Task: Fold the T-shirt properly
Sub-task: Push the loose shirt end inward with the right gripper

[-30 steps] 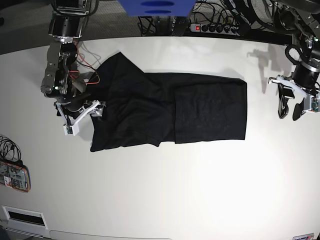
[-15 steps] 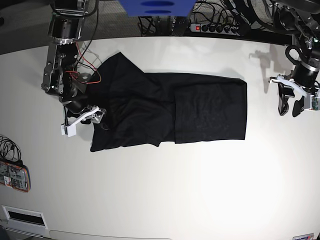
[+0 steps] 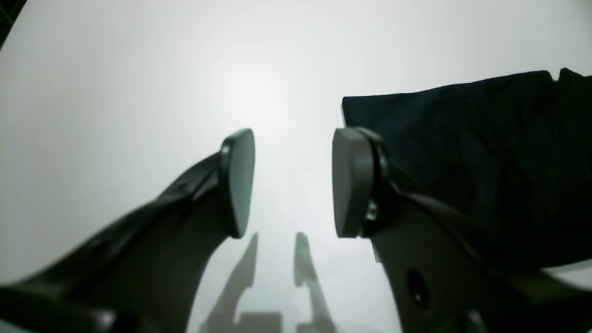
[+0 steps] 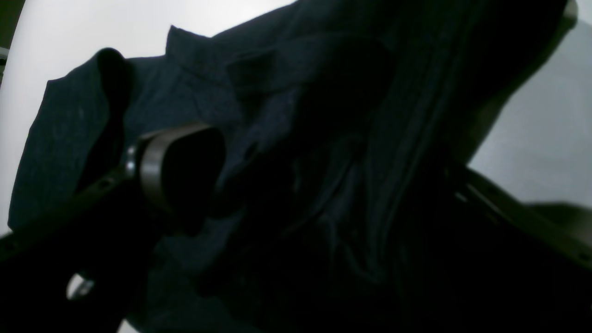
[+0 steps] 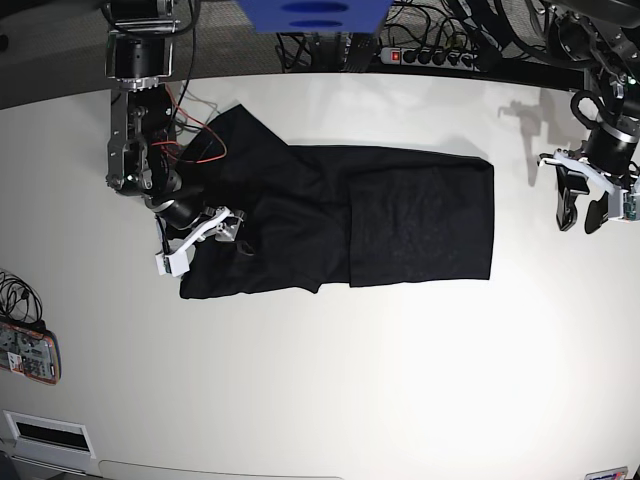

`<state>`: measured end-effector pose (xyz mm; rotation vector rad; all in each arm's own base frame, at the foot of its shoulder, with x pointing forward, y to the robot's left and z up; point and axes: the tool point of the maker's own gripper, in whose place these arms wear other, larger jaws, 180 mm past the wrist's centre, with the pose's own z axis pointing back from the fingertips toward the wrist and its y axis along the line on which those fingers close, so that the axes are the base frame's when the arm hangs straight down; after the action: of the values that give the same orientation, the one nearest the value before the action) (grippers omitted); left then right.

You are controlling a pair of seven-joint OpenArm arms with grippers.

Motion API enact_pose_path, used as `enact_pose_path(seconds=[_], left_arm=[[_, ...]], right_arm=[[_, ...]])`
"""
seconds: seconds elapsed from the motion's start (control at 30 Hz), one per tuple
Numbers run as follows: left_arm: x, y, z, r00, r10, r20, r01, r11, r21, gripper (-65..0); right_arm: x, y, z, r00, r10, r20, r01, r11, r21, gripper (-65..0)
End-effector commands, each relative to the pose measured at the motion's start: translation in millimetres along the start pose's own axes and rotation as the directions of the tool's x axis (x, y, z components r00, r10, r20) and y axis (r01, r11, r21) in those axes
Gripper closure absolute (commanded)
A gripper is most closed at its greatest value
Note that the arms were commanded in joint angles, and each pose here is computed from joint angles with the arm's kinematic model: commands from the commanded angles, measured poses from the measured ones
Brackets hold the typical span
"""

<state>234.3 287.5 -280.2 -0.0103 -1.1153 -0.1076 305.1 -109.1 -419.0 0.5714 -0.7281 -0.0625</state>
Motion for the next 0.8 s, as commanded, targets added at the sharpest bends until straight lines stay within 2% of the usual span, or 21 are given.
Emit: enact_pose_path(seconds=[0.0, 0.07, 0.23, 0.3, 0.47, 0.57, 0.6, 0.77], left_arm=[[15.3, 1.5, 2.5, 0.999, -0.018, 0.051, 0.018, 1.000, 0.000, -26.5], [15.3, 1.5, 2.5, 0.999, -0.018, 0.051, 0.018, 1.000, 0.000, -26.5], [15.5, 1.8, 2.6, 0.999, -0.019, 0.051, 0.019, 1.000, 0.000, -26.5], [15.1, 1.9, 2.5, 0.999, -0.018, 0.050, 0.018, 1.000, 0.000, -26.5], [15.1, 1.9, 2.5, 0.999, -0.018, 0.050, 0.018, 1.000, 0.000, -26.5], [15.3, 2.2, 2.5, 0.999, -0.019, 0.050, 0.019, 1.000, 0.000, -26.5], [15.3, 2.2, 2.5, 0.999, -0.019, 0.050, 0.019, 1.000, 0.000, -26.5], [15.3, 2.2, 2.5, 0.999, -0.019, 0.050, 0.019, 1.000, 0.000, -26.5]], right_arm=[[-15.0, -4.6, 1.1, 0.997, 0.002, -0.074, -0.003, 1.000, -0.020, -55.1], [-15.5, -3.8, 0.7, 0.997, 0.003, -0.076, -0.005, 1.000, -0.018, -50.0], [-14.8, -3.6, 0.6, 0.997, 0.004, -0.075, -0.005, 1.000, -0.018, -26.9], [-13.4, -3.9, 0.6, 0.997, 0.004, -0.071, -0.005, 1.000, -0.018, -20.0], [-14.0, -3.5, 0.4, 0.997, 0.005, -0.074, -0.006, 1.000, -0.017, -15.3], [-14.0, -3.5, 0.4, 0.997, 0.005, -0.074, -0.006, 1.000, -0.017, -2.5], [-14.1, -3.7, 0.4, 0.997, 0.006, -0.074, -0.007, 1.000, -0.018, 0.0], [-14.7, -4.8, 0.8, 0.997, 0.003, -0.075, -0.005, 1.000, -0.023, 0.0]])
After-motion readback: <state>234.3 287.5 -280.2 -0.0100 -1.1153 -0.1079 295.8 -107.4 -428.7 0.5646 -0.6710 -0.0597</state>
